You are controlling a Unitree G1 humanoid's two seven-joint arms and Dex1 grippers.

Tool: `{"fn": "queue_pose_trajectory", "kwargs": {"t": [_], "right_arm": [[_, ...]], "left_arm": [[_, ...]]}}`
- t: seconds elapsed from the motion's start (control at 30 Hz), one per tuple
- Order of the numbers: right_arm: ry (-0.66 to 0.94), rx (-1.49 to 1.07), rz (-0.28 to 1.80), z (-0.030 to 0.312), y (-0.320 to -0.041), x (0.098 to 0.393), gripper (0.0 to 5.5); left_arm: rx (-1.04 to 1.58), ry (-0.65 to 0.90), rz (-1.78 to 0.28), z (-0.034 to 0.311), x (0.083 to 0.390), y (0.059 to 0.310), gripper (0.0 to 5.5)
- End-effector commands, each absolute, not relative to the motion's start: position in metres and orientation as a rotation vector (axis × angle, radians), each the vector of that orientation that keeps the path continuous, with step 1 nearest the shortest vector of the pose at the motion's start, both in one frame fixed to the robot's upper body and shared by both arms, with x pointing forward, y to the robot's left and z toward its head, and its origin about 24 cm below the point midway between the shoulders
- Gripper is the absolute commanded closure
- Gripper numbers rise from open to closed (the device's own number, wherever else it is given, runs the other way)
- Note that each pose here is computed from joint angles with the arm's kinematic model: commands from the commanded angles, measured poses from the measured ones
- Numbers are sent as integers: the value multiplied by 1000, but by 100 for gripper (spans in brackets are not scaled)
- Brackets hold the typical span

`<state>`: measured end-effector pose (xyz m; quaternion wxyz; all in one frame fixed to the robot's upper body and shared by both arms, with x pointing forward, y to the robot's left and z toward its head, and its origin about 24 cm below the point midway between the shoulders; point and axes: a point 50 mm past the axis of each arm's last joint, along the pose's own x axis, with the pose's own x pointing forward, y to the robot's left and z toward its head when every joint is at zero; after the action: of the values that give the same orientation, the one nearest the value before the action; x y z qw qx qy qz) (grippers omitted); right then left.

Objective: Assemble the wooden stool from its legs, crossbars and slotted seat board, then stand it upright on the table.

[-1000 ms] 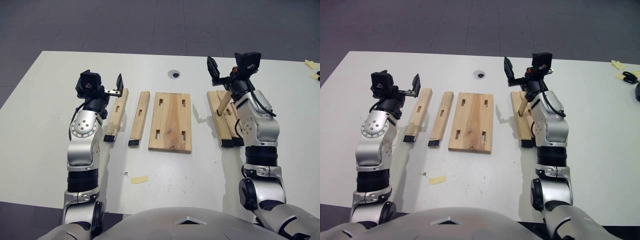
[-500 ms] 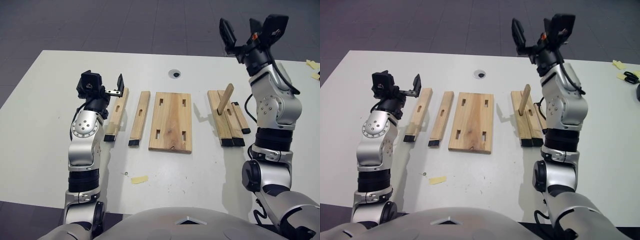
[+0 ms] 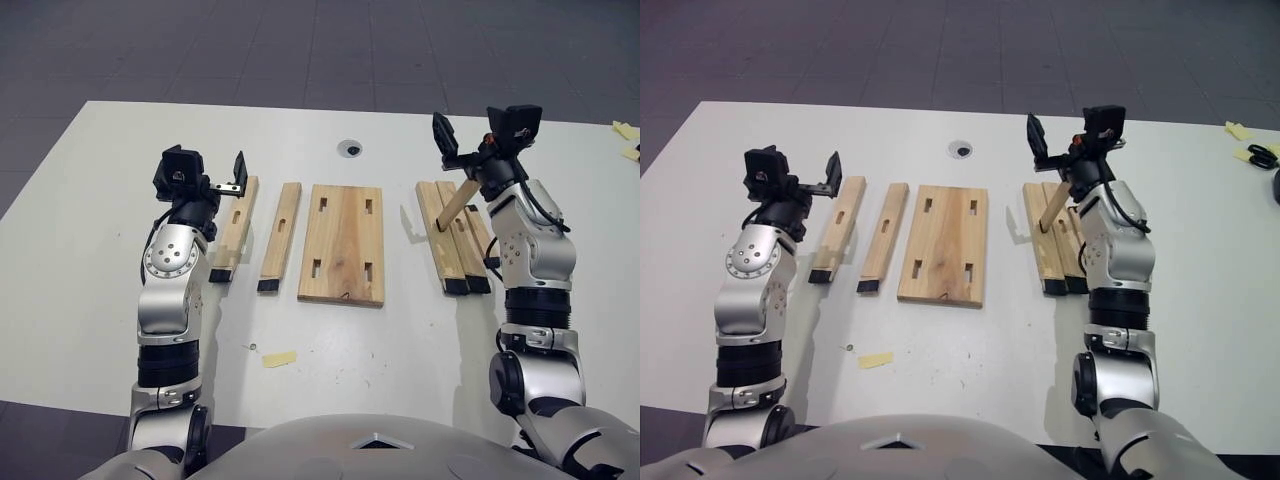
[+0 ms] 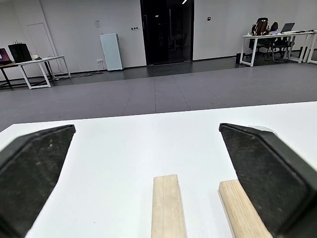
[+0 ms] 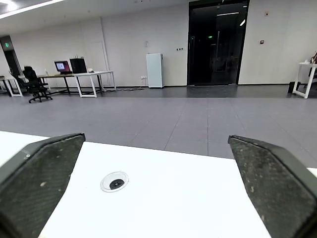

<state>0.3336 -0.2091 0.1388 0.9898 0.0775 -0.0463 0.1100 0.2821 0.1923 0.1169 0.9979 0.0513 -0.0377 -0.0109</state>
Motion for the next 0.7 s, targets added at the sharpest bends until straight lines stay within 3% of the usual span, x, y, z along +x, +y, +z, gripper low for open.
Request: {"fn": "queue_pose_trajectory", "kwargs": {"t": [0.03, 0.17, 0.3, 0.37, 0.53, 0.7], "right_arm": [[-127, 253, 193, 163, -217, 341, 11], [-294, 320, 163, 202, -246, 330, 11], [-300, 539, 43, 192, -302, 311, 11], [-188, 530, 56, 167, -316, 296, 11], [123, 505, 245, 107, -320, 243, 11], [335, 574, 501, 89, -306, 202, 11]], "left_arm": [[111, -58, -23, 114, 283, 193, 10], [110, -49, -16, 111, 280, 195, 10], [106, -25, 1, 105, 271, 197, 10], [107, -15, 10, 102, 266, 198, 10], [103, 12, 26, 96, 257, 199, 10], [112, 41, 33, 90, 252, 202, 10]]}}
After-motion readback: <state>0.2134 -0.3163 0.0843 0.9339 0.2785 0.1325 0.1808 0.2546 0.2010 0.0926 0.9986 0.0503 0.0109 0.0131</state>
